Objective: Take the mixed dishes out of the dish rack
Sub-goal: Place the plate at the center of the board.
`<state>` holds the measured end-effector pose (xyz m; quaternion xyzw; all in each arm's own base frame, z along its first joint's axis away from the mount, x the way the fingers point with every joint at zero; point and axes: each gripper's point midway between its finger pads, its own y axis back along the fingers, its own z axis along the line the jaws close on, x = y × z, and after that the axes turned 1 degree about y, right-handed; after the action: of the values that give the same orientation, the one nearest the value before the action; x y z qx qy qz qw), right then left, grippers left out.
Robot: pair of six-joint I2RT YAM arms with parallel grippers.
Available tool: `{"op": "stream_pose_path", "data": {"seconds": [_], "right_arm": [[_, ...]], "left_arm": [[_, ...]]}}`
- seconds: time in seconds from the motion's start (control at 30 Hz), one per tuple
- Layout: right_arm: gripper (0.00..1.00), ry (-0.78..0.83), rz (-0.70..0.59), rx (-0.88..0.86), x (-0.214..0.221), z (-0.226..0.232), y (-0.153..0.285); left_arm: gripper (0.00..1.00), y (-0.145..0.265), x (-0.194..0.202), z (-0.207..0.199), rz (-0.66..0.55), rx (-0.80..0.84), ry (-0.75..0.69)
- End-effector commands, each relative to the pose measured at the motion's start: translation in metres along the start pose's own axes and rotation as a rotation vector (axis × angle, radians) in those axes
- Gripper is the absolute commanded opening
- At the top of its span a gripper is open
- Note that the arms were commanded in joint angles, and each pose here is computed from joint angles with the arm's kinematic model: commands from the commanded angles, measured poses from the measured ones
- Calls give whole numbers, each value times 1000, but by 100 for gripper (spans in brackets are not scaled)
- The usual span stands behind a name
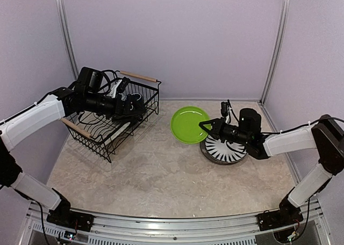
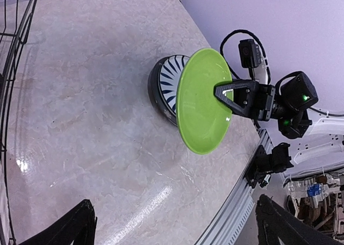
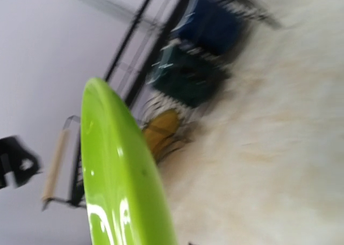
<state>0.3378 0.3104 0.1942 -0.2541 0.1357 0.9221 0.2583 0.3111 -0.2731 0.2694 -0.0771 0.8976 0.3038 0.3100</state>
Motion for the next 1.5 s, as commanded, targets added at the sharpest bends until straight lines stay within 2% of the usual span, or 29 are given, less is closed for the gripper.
{"op": "stream_pose_path", "data": {"seconds": [0.0,0.2,0.47,1.17,1.3,1.47], "right_arm": [[0,54,-56,188,-16,-28,28],[0,56,-104,398,-31,-63,72],[0,-4,-143,527,-40,-97,115],[1,-107,-41,663,-20,-169,121],[12,-95,-26,700,-18,-180,124],[26,-63,6,794,-16,-191,134]], "left_arm": [[99,9,-5,6,-41,-37,-29],[99,13,-7,8,-59,-48,-32],[99,14,-9,9,-60,-39,-21],[99,15,-13,19,-61,-37,22],[99,20,-17,28,-78,-72,42],[99,33,-24,58,-113,-238,51]]}}
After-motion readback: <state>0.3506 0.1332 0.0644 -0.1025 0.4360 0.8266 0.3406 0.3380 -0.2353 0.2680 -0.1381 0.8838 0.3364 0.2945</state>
